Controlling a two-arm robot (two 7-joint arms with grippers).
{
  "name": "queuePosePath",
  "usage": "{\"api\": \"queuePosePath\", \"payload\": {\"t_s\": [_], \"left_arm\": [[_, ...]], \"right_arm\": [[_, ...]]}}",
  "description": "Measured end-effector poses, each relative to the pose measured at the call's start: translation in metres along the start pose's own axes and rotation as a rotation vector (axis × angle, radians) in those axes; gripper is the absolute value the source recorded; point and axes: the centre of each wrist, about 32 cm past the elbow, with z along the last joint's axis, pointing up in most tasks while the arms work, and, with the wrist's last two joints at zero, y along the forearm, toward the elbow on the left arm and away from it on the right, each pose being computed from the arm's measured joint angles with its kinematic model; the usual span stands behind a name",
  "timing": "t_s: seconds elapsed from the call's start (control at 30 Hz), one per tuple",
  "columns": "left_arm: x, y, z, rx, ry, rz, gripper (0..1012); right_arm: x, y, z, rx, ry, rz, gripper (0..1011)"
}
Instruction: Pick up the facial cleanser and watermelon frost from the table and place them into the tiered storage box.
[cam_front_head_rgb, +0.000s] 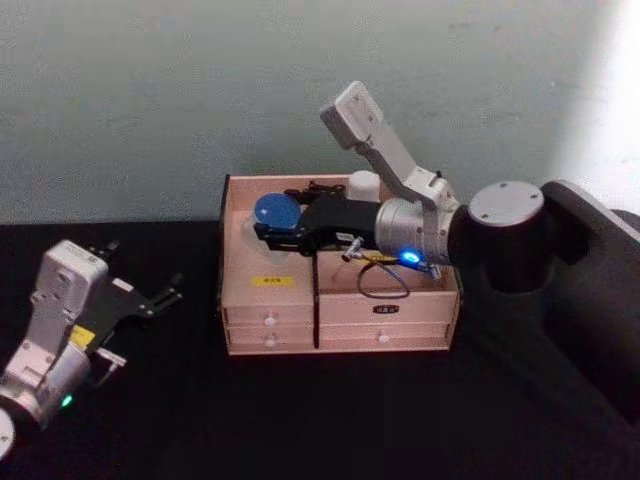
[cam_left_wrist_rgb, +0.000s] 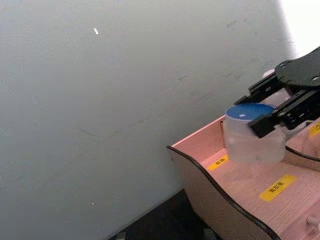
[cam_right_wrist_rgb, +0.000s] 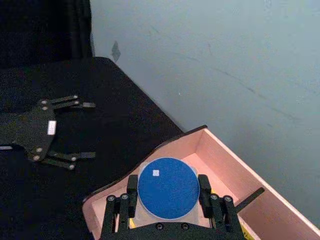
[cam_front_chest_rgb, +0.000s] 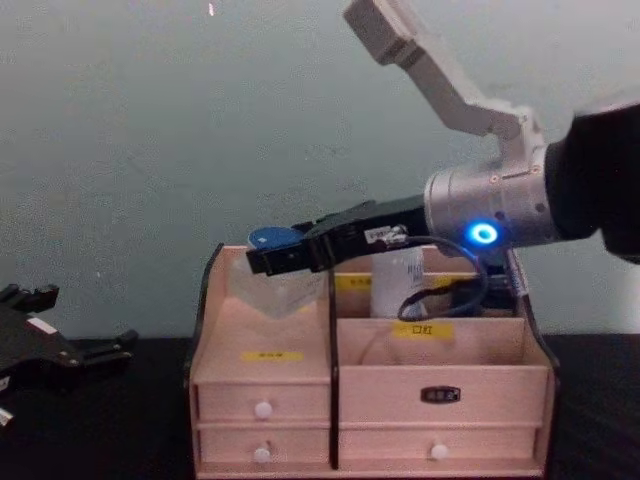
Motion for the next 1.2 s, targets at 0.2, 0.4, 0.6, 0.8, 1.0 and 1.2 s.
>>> {"api": "queuePosePath", "payload": {"t_s": [0.2, 0.4, 0.6, 0.8, 1.0, 1.2], "left_arm": [[0.0000, 0.0000, 0.0000, 0.000, 0.000, 0.000, 1001], [0.0000, 0.0000, 0.0000, 0.000, 0.000, 0.000, 1001], [0.0000, 0.0000, 0.0000, 0.000, 0.000, 0.000, 1001], [0.0000, 0.0000, 0.0000, 0.000, 0.000, 0.000, 1001], [0.0000, 0.0000, 0.0000, 0.000, 0.000, 0.000, 1001], [0.0000, 0.0000, 0.0000, 0.000, 0.000, 0.000, 1001]], "right_arm": [[0.002, 0.010, -0.004, -0.011, 0.013, -0.001, 726], [0.003, 0.014, -0.008, -0.025, 0.019, -0.001, 726], [0.004, 0.016, -0.011, -0.035, 0.024, 0.002, 726], [0.003, 0.018, -0.013, -0.044, 0.026, 0.005, 726], [0.002, 0.019, -0.014, -0.055, 0.029, 0.008, 726], [0.001, 0.019, -0.015, -0.059, 0.018, 0.006, 726]]}}
